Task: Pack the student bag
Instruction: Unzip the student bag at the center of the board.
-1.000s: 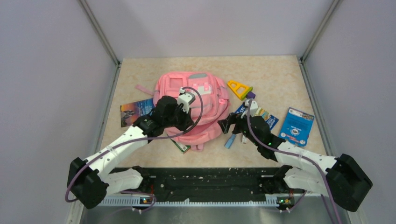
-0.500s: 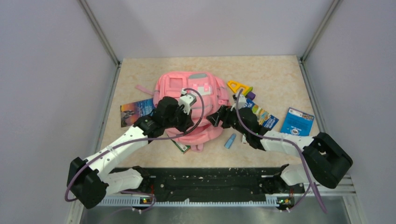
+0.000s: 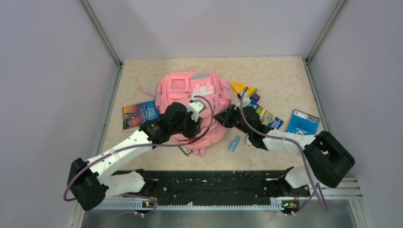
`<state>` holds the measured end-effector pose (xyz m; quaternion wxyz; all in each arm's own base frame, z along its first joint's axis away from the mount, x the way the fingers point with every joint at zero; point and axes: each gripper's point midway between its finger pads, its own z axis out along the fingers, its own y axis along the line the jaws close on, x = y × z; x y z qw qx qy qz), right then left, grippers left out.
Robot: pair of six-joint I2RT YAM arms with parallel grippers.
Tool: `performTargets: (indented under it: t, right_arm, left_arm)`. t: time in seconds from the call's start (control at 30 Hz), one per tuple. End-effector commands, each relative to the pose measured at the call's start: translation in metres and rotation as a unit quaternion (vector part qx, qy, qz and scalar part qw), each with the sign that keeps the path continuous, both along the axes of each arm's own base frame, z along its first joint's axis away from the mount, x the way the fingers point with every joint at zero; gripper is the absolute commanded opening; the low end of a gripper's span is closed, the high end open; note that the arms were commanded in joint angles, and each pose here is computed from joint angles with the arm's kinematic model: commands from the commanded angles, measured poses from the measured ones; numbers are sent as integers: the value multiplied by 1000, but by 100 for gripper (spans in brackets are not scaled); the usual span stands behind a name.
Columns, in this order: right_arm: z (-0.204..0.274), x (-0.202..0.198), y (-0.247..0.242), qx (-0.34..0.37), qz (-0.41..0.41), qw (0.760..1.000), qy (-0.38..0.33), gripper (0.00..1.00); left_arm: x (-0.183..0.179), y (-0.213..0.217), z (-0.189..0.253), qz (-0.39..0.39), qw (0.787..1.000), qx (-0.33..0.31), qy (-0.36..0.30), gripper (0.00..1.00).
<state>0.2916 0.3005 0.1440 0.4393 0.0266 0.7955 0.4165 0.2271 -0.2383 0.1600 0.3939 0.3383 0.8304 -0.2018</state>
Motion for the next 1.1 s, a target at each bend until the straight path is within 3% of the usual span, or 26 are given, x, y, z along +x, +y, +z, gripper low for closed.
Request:
performTargets:
  t: [0.0, 0.13, 0.47, 0.5, 0.53, 0.6, 0.67, 0.73, 0.9, 1.0, 1.07]
  right_arm:
    - [86, 2, 17, 87, 19, 992, -85, 0]
    - [94, 2, 14, 95, 13, 992, -87, 0]
    - [115, -1, 11, 117, 10, 988, -102, 0]
    - [118, -2, 11, 118, 11, 987, -105, 0]
    - [118, -2, 11, 117, 11, 987, -106, 0]
    - [116, -1, 7, 107, 6, 988, -109, 0]
    - [109, 1, 1, 88, -8, 990, -108, 0]
    - [101, 0, -8, 68, -20, 992, -106, 3]
    - [67, -10, -41, 0, -54, 994, -96, 46]
    - [51, -21, -59, -21, -66, 993, -91, 64]
    - [39, -31, -64, -24, -59, 995, -78, 68]
  left_arm:
    - [18, 2, 16, 36, 997, 12, -62, 70]
    - [18, 2, 13, 29, 996, 31, -75, 84]
    - [12, -7, -1, 6, 996, 59, -72, 93]
    - [12, -8, -3, 4, 996, 62, -69, 90]
    - [13, -9, -4, 3, 995, 66, -69, 78]
    - [19, -7, -1, 21, 995, 72, -68, 42]
    - [24, -6, 8, 43, 994, 67, -71, 17]
    - [29, -5, 22, 77, 993, 45, -75, 0]
    - [42, -3, 68, 121, 985, -21, -121, 0]
    - [48, -7, 91, 129, 982, -64, -123, 0]
    - [51, -9, 97, 130, 982, -78, -116, 0]
